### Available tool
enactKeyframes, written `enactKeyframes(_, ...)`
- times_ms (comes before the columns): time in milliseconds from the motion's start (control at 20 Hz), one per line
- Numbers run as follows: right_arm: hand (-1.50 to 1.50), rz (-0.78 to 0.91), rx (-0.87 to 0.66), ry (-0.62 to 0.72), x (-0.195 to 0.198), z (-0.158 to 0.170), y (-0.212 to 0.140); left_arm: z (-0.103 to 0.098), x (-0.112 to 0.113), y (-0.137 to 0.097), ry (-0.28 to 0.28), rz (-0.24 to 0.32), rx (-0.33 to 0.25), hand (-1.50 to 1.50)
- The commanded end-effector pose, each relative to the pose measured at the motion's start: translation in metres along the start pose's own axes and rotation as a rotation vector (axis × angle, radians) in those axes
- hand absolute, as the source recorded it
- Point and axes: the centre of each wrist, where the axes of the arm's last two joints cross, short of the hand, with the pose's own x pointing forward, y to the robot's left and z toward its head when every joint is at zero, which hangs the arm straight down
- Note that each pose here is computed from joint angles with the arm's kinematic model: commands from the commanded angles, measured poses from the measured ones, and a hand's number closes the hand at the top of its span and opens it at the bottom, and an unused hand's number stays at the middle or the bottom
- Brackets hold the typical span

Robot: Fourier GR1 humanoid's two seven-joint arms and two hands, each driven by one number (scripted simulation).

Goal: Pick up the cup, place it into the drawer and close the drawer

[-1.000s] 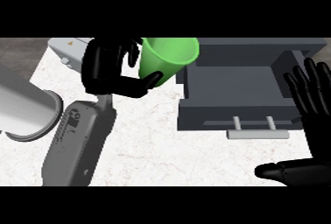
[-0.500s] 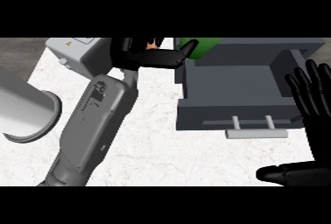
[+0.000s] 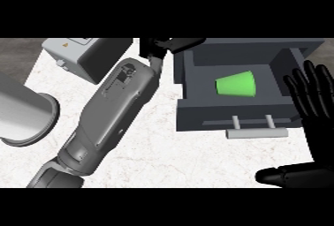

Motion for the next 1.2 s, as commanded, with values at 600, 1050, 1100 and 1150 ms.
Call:
enactKeyframes(600, -1.5, -0.006, 0.027, -0.018, 0.01, -0.009, 0.003, -0.001, -0.042, -0.016, 0.119, -0.12, -0.021, 1.5)
enactKeyframes(1050, -1.5, -0.019, 0.051, -0.026, -0.008, -0.022, 0.001, -0.001, -0.049, -0.019, 0.138, -0.265, -0.068, 1.5)
enactKeyframes(1100, -1.5, -0.025, 0.064, -0.031, -0.004, -0.019, 0.007, 0.005, -0.053, -0.023, 0.151, -0.305, -0.07, 1.5)
enactKeyframes(1150, -1.5, -0.026, 0.06, -0.043, 0.003, -0.011, 0.004, 0.004, -0.052, -0.022, 0.153, -0.311, -0.072, 1.5)
